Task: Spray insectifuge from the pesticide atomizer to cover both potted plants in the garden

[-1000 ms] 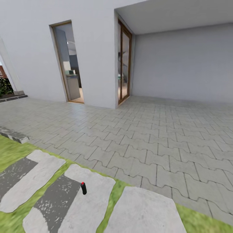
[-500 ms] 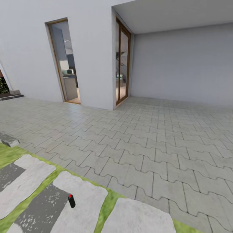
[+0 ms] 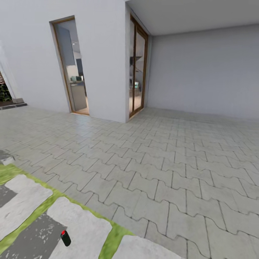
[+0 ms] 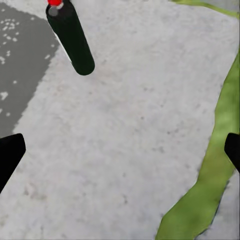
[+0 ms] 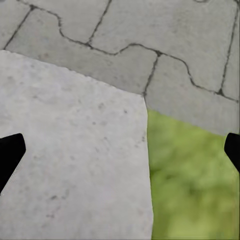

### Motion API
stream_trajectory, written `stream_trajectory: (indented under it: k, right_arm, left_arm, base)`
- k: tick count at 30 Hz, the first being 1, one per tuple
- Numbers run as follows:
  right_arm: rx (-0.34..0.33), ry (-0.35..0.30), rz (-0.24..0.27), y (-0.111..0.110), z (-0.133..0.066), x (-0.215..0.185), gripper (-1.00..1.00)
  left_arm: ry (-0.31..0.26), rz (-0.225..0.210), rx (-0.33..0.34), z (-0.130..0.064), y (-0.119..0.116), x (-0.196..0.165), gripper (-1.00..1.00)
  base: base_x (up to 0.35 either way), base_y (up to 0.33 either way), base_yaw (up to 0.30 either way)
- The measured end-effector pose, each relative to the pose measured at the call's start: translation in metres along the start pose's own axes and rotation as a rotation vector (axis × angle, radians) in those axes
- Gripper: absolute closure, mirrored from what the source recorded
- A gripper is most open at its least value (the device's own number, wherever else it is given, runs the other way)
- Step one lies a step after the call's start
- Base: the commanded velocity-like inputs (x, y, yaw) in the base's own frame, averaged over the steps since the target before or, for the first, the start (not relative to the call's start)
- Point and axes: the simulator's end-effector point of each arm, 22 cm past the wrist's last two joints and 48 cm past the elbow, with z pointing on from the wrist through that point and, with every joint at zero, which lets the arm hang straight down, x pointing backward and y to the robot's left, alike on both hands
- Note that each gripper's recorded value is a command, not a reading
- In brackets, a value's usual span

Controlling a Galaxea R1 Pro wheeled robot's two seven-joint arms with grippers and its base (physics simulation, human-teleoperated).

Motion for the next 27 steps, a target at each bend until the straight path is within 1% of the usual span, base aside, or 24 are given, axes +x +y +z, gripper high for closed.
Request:
stream_trajectory:
  k: [27]
  right_arm:
    - [0.0, 0.0, 0.0, 0.0, 0.0, 0.0, -1.0]
  left_arm:
    - [0.0, -0.001, -0.001, 0.0, 0.0001, 0.0, -1.0]
  base:
    - [0.286, -0.207, 0.276]
